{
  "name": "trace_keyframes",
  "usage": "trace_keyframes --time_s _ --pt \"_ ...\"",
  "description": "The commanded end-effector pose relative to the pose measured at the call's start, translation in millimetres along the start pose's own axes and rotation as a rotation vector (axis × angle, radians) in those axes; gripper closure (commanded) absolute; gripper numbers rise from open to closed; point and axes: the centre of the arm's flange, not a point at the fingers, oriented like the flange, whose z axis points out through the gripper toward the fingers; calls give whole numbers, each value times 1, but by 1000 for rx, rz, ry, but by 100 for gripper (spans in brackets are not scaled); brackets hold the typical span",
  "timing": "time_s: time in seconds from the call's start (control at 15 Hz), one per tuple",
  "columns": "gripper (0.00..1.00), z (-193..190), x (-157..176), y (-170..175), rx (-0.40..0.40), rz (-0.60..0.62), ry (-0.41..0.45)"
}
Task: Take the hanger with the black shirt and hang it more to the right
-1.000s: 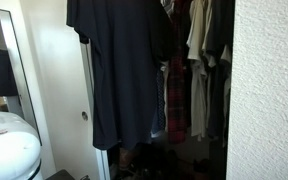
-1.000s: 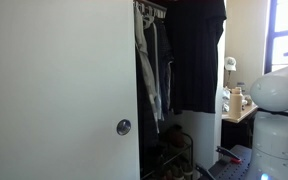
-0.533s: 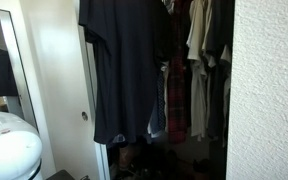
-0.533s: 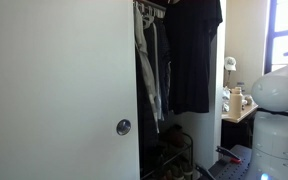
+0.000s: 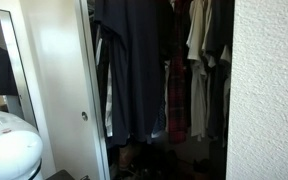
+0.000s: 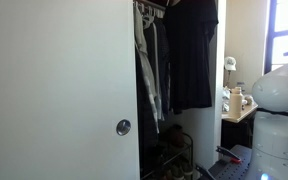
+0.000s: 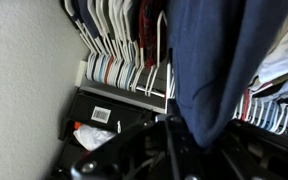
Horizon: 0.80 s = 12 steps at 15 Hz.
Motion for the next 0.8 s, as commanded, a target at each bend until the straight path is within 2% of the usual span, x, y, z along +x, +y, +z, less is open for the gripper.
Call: trace_keyframes --time_s 0.0,0.73 --pt "97 16 18 11 9 -21 30" --pt "97 83 33 10 17 -62 33"
